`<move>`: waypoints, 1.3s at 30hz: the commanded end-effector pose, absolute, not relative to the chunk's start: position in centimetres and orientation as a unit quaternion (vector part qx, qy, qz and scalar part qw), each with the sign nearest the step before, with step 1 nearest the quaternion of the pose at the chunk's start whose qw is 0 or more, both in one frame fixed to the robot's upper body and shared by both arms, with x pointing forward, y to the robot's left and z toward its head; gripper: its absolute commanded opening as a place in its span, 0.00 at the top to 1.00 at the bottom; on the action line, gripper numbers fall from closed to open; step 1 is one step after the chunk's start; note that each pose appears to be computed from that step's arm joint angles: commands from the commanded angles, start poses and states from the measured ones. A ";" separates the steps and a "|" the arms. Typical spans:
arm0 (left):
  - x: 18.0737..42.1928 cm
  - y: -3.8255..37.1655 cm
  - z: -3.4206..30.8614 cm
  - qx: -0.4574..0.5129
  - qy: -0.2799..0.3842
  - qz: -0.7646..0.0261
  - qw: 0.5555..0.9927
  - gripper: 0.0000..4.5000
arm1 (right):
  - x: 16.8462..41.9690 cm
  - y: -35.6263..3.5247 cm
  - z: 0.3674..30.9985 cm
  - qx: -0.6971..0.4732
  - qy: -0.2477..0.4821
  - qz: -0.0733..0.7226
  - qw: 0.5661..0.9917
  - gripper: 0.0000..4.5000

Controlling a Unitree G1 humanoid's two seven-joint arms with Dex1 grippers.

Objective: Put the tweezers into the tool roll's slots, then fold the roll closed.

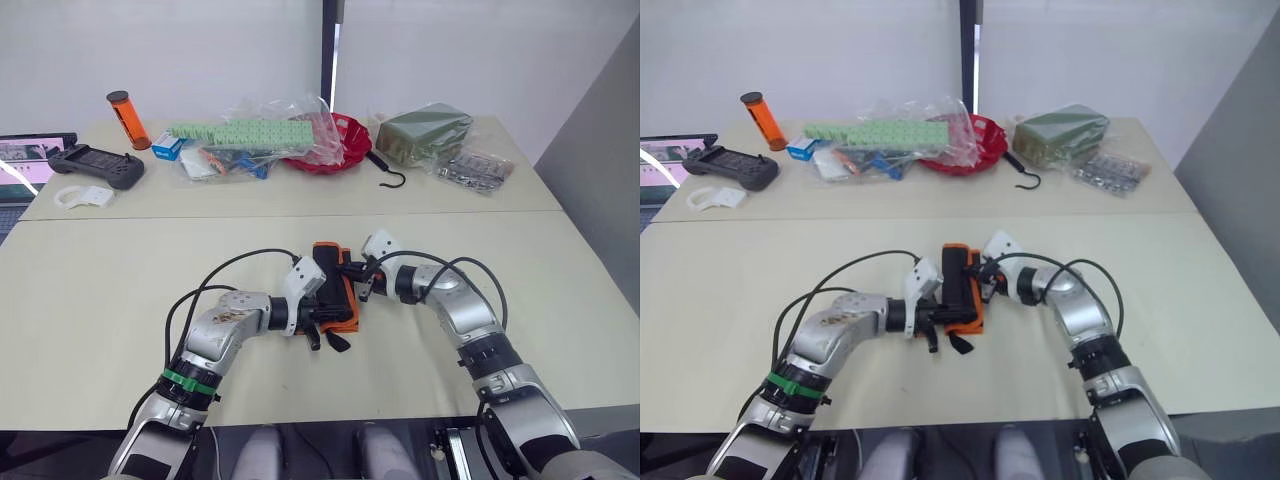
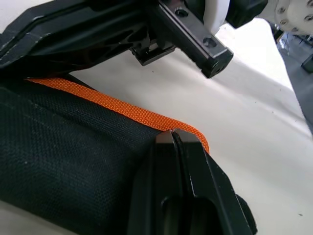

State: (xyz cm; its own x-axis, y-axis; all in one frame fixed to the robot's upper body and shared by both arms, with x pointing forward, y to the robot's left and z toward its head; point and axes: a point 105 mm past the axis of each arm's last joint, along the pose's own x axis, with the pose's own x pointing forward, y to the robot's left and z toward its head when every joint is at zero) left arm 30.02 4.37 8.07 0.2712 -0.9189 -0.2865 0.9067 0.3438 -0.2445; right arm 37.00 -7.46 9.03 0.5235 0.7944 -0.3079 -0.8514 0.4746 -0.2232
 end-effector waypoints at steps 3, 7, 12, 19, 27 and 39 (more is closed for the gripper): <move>30.5 5.8 9.9 -0.032 0.155 -0.557 0.815 0.99 | 36.4 -8.4 5.4 -0.186 0.142 0.474 0.849 1.00; 32.0 6.3 10.2 -0.024 0.133 -0.533 0.835 0.99 | 36.2 -8.1 5.2 -0.186 0.141 0.481 0.845 1.00; 32.7 5.3 9.6 -0.002 0.123 -0.535 0.836 0.99 | 36.0 -7.8 5.3 -0.186 0.139 0.484 0.844 1.00; 30.6 4.1 4.1 0.047 0.211 -0.571 0.792 0.99 | 36.1 -7.7 5.6 -0.186 0.134 0.484 0.845 1.00; 28.6 4.9 1.5 0.040 0.255 -0.574 0.777 0.99 | 35.3 -7.0 10.5 -0.145 0.039 0.517 0.843 1.00; 28.9 5.8 1.3 0.035 0.254 -0.558 0.789 0.99 | 34.0 -5.7 9.0 -0.125 0.073 0.567 0.811 1.00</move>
State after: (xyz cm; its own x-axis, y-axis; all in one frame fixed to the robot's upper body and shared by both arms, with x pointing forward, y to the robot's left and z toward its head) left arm 30.56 4.16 6.55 0.2804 -0.9175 -0.2820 0.9399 0.3221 -0.1133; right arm 33.55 -5.92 8.95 0.3387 0.9061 -0.2534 -0.9409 0.3256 -0.0932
